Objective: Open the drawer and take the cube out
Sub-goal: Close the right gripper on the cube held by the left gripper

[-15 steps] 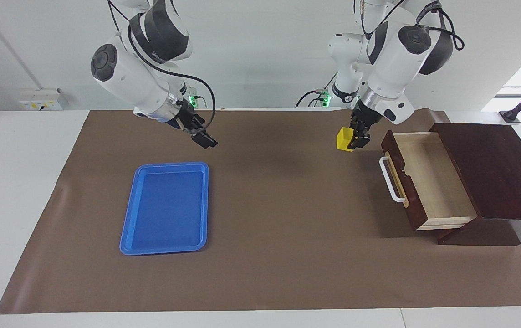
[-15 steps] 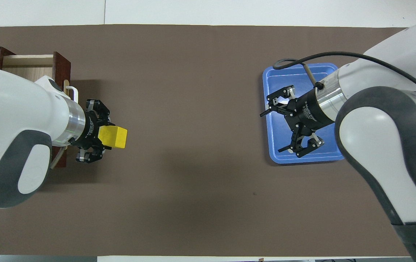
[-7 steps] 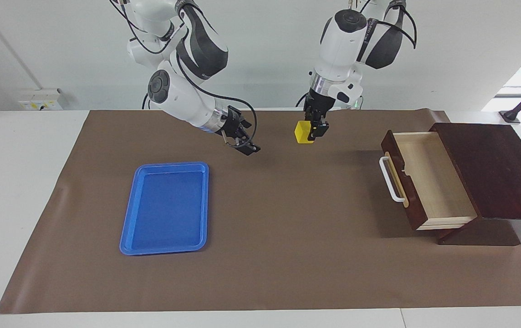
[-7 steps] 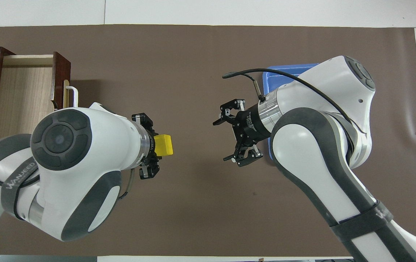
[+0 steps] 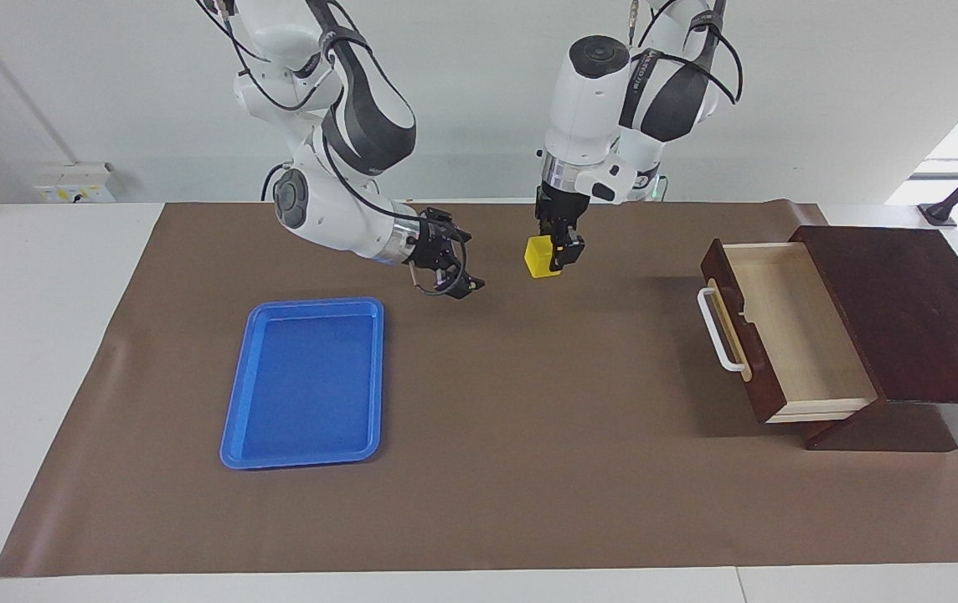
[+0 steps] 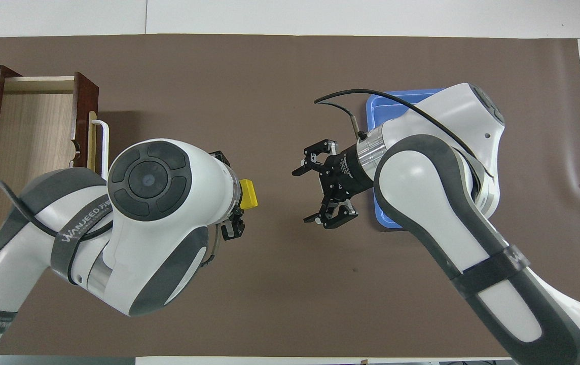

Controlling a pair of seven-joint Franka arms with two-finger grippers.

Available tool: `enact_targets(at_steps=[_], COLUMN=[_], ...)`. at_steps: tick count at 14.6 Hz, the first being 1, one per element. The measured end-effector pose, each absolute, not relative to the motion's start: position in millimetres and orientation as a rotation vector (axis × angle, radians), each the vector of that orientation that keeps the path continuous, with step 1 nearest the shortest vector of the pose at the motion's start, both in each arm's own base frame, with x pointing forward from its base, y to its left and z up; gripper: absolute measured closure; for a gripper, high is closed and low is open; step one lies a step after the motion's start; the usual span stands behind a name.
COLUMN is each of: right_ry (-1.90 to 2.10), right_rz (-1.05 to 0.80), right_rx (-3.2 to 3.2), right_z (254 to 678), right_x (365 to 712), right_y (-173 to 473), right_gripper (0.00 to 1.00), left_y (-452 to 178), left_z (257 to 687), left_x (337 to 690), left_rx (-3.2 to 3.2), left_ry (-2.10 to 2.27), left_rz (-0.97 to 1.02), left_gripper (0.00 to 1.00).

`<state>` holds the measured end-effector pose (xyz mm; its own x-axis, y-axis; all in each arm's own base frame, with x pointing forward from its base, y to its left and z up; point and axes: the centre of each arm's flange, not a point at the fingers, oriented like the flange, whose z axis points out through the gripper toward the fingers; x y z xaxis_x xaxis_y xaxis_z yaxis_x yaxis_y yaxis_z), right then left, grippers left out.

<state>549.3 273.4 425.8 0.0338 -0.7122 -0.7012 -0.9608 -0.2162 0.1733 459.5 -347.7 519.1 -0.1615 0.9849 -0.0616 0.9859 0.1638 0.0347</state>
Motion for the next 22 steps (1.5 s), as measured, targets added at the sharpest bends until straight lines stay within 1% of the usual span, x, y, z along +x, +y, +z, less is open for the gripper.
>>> enact_targets(at_steps=[2,5,12,19,22], right_ry=[1.657,1.595,1.542,1.565,1.549], right_rz=[0.993,0.978,0.982,0.941,0.922], right_rx=[-1.994,-2.029,-2.072,-2.042,-2.044], right_z=[422.6,429.2,435.2,425.8,427.9], right_x=[551.5,549.3,538.5,547.9,546.2], right_y=[282.3,294.1,318.4,320.0,331.8], right_gripper=[0.0,0.0,0.0,0.0,0.0], left_y=[-357.6,-367.8,-370.1,-370.5,-370.5], left_z=[523.7,520.1,502.3,502.8,503.0], left_x=[455.4,448.4,451.9,451.7,451.7], left_rx=[1.984,1.989,1.972,1.968,1.967], left_ry=[2.343,2.352,2.416,2.42,2.421], left_rz=[-0.023,-0.015,-0.011,-0.01,-0.01], left_gripper=[0.45,0.45,0.45,0.45,0.45])
